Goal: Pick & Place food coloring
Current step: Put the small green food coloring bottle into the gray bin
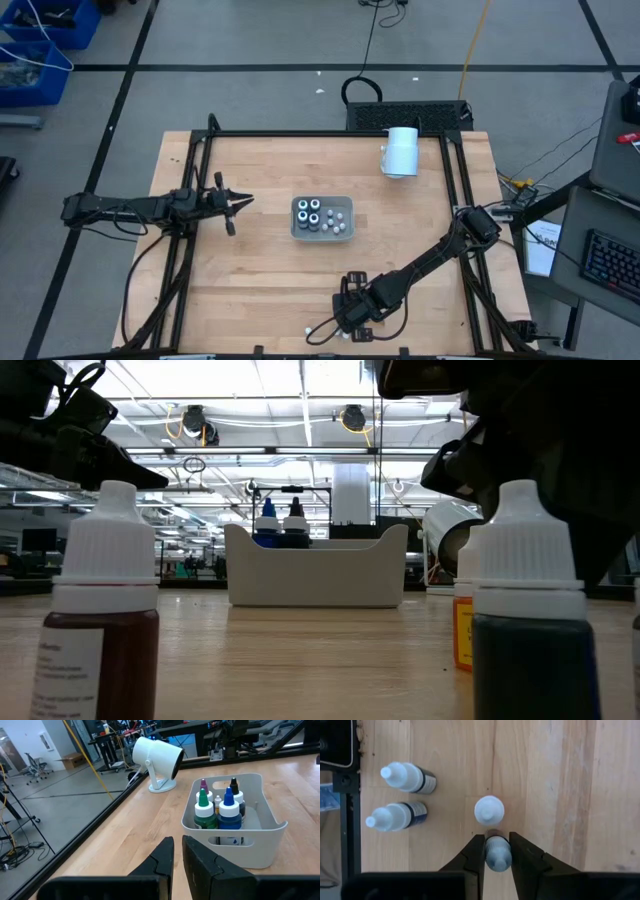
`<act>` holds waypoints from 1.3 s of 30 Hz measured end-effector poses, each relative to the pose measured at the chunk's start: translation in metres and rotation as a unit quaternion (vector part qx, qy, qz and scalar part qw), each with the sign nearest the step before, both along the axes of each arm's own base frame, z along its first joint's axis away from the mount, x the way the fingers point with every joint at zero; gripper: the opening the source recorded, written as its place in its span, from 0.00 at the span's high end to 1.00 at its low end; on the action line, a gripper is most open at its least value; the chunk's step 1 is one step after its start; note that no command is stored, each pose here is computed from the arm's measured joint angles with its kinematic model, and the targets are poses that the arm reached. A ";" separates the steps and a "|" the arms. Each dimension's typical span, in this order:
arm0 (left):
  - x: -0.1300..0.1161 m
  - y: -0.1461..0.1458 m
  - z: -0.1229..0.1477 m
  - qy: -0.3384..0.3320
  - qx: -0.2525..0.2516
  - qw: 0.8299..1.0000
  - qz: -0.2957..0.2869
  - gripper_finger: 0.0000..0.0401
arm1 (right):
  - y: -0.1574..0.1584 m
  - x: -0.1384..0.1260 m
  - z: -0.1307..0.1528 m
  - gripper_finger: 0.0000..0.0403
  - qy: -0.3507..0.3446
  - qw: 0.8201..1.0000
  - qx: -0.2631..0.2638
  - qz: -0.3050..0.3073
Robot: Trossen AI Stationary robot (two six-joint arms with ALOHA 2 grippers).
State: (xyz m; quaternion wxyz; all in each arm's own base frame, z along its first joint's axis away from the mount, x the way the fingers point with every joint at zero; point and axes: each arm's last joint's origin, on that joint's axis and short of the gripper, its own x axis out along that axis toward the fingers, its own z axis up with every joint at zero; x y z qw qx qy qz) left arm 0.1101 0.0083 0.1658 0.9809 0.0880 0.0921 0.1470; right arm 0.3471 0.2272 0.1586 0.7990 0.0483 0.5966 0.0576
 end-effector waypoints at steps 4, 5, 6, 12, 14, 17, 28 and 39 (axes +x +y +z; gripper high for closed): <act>0.000 0.000 0.000 0.000 0.000 1.000 0.000 0.88 | -0.001 -0.002 0.000 0.86 0.013 1.000 -0.001 -0.011; 0.000 0.000 0.000 0.000 0.000 1.000 0.000 0.88 | -0.002 -0.003 0.000 0.85 0.019 1.000 -0.004 -0.012; 0.000 0.000 0.000 0.000 0.000 1.000 0.000 0.88 | -0.003 -0.004 0.000 0.84 0.024 1.000 -0.007 -0.012; 0.000 0.000 0.000 0.000 0.001 1.000 0.000 0.88 | -0.008 -0.014 0.009 0.86 0.048 0.998 -0.030 0.003; 0.000 0.000 0.000 0.000 0.001 1.000 0.000 0.88 | -0.010 -0.017 0.017 0.86 0.046 0.998 -0.035 0.016; 0.000 0.000 0.000 0.000 0.001 1.000 0.000 0.88 | -0.016 -0.023 0.031 0.86 0.043 0.998 -0.052 0.017; 0.000 0.000 0.000 0.000 0.001 1.000 0.000 0.88 | -0.035 -0.043 0.079 0.86 -0.005 0.994 -0.112 -0.009; 0.000 0.000 0.000 0.000 0.001 1.000 0.000 0.88 | -0.075 -0.043 0.111 0.86 -0.032 0.991 -0.128 -0.028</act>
